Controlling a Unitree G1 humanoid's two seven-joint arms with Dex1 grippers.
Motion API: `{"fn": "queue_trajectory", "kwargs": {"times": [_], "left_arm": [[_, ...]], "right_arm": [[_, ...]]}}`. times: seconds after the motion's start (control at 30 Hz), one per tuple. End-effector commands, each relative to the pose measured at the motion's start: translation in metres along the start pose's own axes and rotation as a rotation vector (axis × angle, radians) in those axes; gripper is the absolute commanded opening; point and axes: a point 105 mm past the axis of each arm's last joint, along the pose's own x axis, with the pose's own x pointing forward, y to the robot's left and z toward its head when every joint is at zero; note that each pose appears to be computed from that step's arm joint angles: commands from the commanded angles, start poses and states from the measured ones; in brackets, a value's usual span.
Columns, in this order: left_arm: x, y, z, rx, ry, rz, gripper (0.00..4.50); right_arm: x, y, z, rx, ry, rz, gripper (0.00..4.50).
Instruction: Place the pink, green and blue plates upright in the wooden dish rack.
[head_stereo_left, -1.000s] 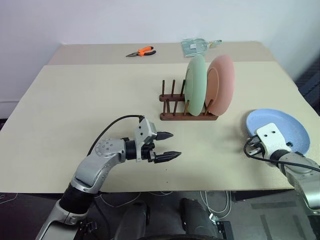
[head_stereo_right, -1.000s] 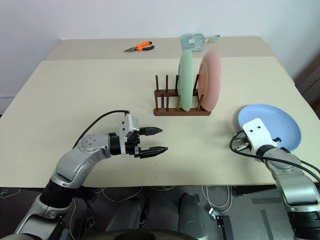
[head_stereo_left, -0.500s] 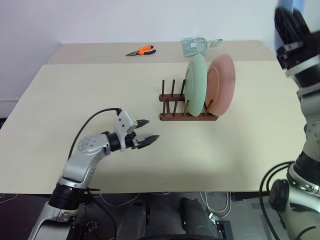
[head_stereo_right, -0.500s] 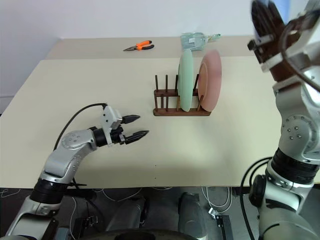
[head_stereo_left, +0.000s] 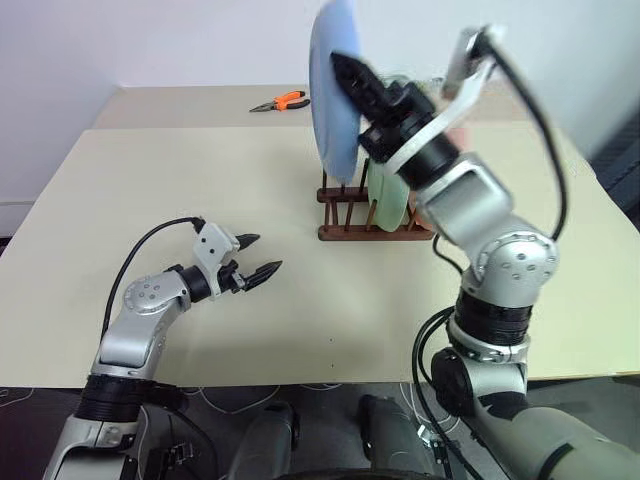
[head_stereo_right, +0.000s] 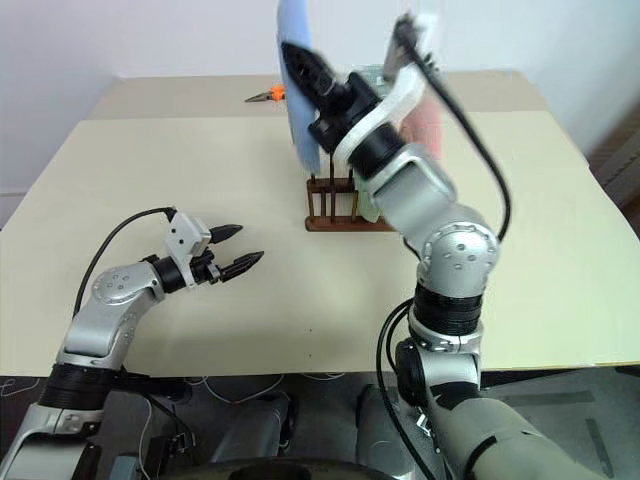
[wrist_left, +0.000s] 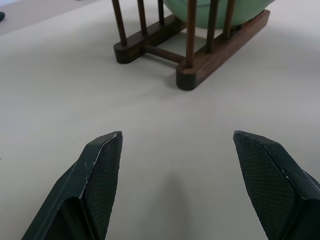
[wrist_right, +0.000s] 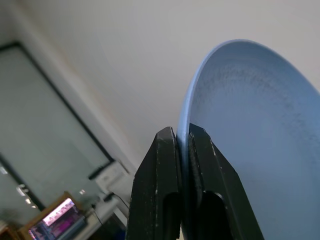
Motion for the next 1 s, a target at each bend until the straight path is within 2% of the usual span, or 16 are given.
{"fn": "queue_trajectory", "kwargs": {"times": [0.03, 0.4, 0.5, 0.53, 0.63, 0.67, 0.73, 0.8, 0.9, 1.0], "left_arm": [[-0.004, 0.003, 0.01, 0.024, -0.037, 0.018, 3.64], [0.002, -0.008, 0.009, 0.009, -0.039, -0.015, 3.64], [0.004, -0.01, 0.009, 0.006, -0.041, -0.02, 3.64], [0.005, -0.01, 0.009, 0.004, -0.042, -0.022, 3.64], [0.007, -0.013, 0.009, -0.002, -0.044, -0.027, 3.64], [0.007, -0.015, 0.009, -0.004, -0.045, -0.03, 3.64], [0.008, -0.017, 0.009, -0.007, -0.044, -0.032, 3.64], [0.006, -0.017, 0.007, -0.009, -0.04, -0.026, 3.64], [0.001, -0.007, 0.002, 0.023, -0.021, 0.029, 3.64], [-0.005, 0.008, -0.006, 0.046, 0.007, 0.104, 3.64]], "right_arm": [[0.0, -0.001, 0.005, 0.016, -0.031, -0.02, 0.04], [0.008, -0.039, -0.012, 0.125, 0.012, -0.154, 0.04], [0.013, -0.053, -0.01, 0.092, -0.002, -0.21, 1.04], [0.015, -0.053, -0.006, 0.058, -0.012, -0.206, 1.51], [0.02, -0.03, 0.007, -0.167, -0.025, -0.103, 2.95], [0.016, -0.015, 0.012, -0.314, -0.019, -0.032, 2.95], [0.002, 0.005, 0.018, -0.573, 0.002, 0.079, 2.95], [-0.022, 0.008, 0.038, -0.757, -0.002, 0.109, 2.95], [-0.075, -0.027, 0.078, -0.871, 0.049, -0.006, 2.95], [-0.123, -0.065, 0.092, -0.937, 0.182, -0.157, 2.95]]}}
